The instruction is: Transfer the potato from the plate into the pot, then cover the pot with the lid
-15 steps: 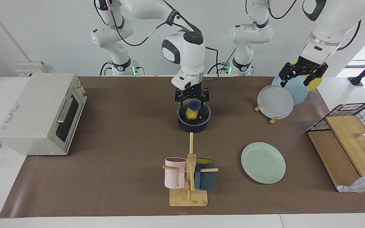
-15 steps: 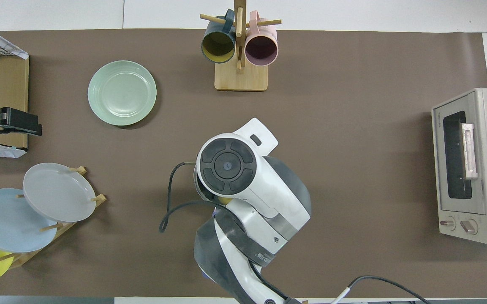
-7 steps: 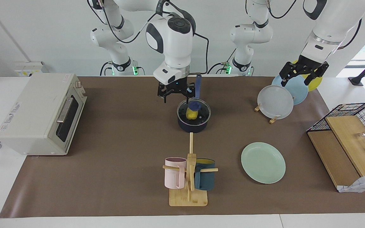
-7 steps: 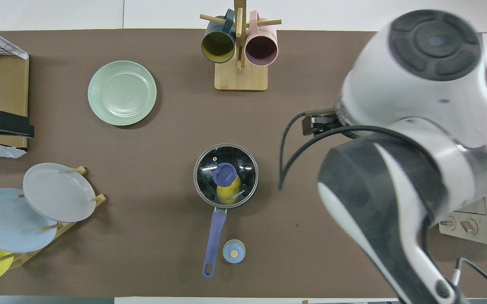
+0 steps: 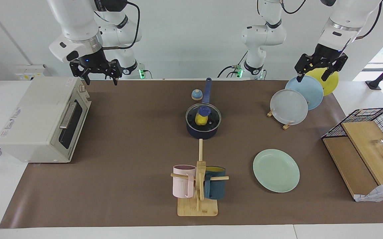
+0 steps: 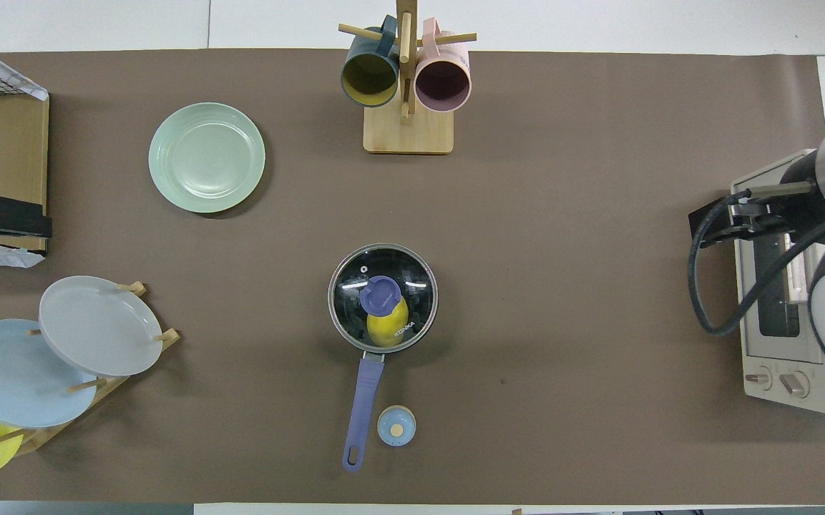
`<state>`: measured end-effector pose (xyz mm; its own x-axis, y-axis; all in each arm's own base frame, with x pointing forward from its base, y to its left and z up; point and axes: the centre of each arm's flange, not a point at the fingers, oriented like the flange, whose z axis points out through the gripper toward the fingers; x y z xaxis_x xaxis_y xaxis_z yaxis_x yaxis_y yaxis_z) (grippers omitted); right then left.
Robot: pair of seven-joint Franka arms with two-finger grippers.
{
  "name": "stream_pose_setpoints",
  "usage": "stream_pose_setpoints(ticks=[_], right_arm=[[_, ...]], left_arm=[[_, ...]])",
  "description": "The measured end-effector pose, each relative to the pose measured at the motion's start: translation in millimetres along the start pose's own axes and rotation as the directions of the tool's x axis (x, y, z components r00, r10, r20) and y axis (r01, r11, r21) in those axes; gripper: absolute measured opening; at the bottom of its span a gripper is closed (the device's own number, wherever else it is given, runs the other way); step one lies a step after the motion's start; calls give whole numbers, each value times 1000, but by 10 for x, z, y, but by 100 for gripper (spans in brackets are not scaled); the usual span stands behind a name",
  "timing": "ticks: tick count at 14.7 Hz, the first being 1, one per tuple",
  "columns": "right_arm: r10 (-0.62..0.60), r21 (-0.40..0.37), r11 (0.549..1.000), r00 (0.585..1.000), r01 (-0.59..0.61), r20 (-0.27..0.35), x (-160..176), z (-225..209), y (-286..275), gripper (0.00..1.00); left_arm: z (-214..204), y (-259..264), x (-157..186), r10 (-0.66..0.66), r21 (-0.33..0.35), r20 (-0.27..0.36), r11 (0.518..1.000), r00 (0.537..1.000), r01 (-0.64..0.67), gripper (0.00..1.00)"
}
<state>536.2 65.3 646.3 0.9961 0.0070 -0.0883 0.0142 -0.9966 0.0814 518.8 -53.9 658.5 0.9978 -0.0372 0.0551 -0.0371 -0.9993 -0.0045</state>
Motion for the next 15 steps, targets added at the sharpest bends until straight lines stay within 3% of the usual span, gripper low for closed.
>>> stream_pose_setpoints(ticks=[5,15], right_arm=[[-20,4,1000,999,19,33,-6,137,270,100],[8,56,998,999,-11,39,11,167,413,100]], left_arm=[[258,-3,22,-1,3,53,1000,999,0,100],[283,-36,17,-7,4,61,1000,998,6,100]])
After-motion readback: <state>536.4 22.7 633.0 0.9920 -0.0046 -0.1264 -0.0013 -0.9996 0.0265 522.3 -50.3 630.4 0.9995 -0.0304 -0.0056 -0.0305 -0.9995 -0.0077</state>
